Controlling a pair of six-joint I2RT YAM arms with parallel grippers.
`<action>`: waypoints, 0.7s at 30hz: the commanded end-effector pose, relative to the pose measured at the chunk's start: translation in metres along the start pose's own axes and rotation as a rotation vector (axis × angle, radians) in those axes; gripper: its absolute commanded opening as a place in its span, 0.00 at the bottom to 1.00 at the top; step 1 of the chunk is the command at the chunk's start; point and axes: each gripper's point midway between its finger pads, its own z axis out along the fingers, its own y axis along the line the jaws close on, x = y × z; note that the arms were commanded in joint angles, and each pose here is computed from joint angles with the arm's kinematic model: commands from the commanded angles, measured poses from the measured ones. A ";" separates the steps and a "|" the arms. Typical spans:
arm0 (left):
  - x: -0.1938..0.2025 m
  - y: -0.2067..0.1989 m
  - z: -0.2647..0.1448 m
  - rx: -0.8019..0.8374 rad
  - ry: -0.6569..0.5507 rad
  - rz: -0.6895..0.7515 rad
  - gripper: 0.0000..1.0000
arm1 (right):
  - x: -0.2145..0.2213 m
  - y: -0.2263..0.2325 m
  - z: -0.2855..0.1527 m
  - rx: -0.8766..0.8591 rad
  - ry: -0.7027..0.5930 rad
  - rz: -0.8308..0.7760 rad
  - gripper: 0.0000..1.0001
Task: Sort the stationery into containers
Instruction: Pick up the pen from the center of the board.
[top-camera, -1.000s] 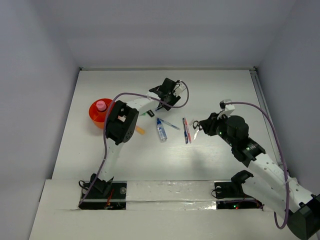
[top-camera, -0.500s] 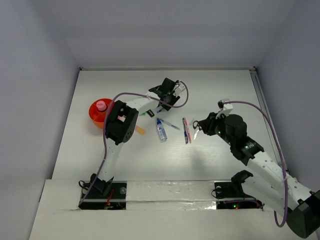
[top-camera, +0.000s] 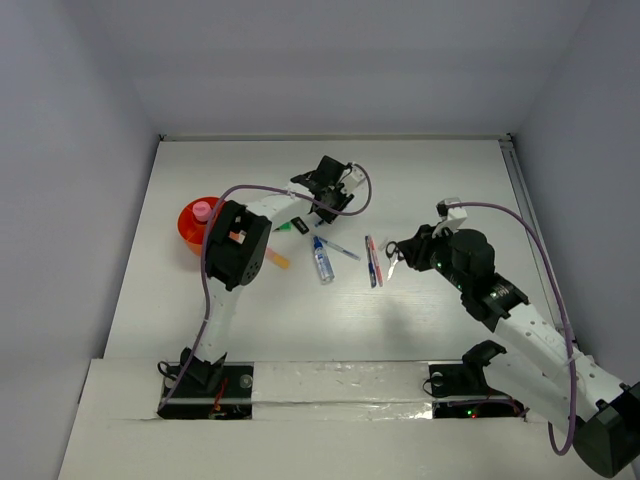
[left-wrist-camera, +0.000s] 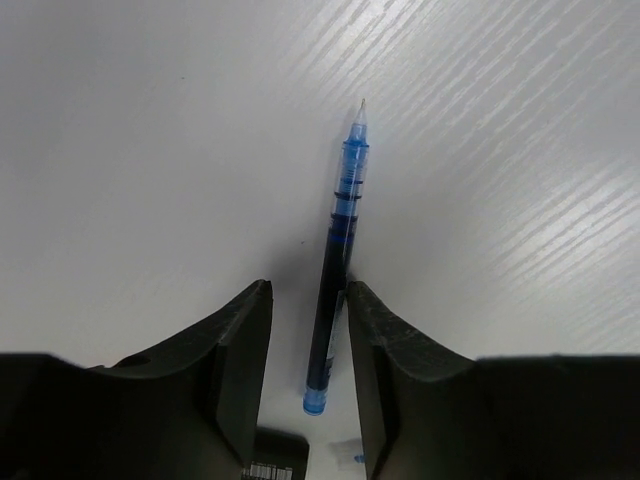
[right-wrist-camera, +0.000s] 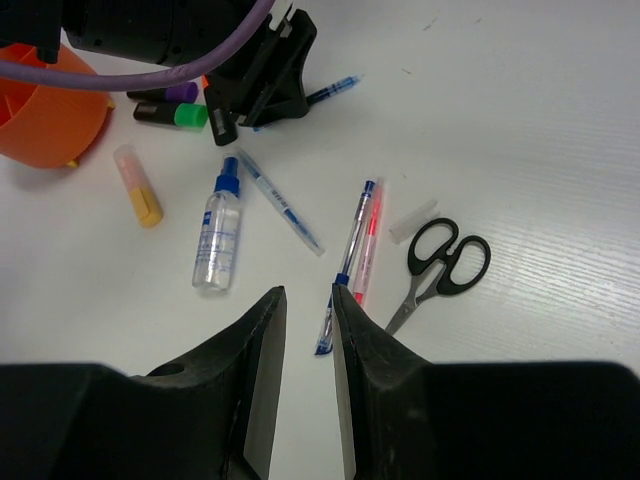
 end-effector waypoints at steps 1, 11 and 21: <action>0.078 -0.025 0.008 0.107 0.245 -0.003 0.31 | -0.029 0.011 -0.005 -0.026 -0.086 0.010 0.31; 0.081 -0.040 0.015 0.269 0.257 -0.024 0.15 | -0.043 0.002 -0.022 0.046 -0.112 0.022 0.32; 0.085 -0.036 0.013 0.288 0.259 -0.059 0.00 | -0.041 0.006 -0.019 0.044 -0.106 0.156 0.26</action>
